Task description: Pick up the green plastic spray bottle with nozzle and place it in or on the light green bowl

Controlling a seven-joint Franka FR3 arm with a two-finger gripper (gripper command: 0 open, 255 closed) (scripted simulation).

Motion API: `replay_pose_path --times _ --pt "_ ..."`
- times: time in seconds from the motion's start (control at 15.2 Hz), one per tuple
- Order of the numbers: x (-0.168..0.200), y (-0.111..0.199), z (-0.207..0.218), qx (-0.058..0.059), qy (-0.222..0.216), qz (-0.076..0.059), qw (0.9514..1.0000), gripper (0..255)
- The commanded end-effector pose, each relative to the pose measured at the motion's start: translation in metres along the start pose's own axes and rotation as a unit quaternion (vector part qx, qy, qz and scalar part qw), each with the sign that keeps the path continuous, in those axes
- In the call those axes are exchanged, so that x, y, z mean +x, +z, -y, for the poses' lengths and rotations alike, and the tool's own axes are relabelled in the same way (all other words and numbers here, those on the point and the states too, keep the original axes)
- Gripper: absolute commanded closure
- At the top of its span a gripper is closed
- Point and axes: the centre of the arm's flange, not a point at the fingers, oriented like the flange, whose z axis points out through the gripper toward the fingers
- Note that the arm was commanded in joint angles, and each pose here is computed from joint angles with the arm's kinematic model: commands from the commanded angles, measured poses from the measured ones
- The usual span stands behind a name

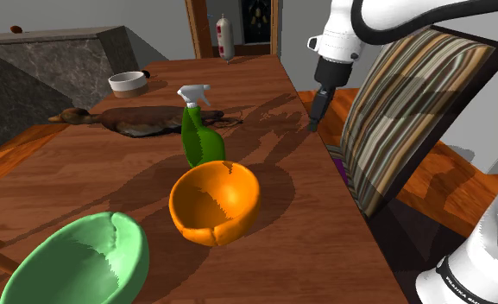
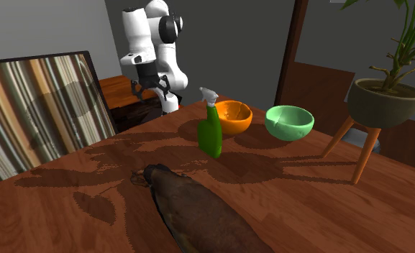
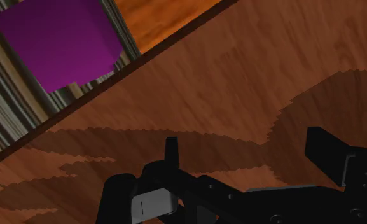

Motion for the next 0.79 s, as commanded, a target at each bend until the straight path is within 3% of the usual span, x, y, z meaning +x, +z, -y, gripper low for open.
replay_pose_path --times 0.0,0.33,0.73 --pt "0.019 0.006 0.008 0.004 -0.026 -0.017 0.9995 0" --pt "0.065 0.018 0.034 0.014 -0.089 -0.055 0.9944 0" --pt "0.117 0.026 0.073 0.026 -0.164 -0.1 0.9811 0"
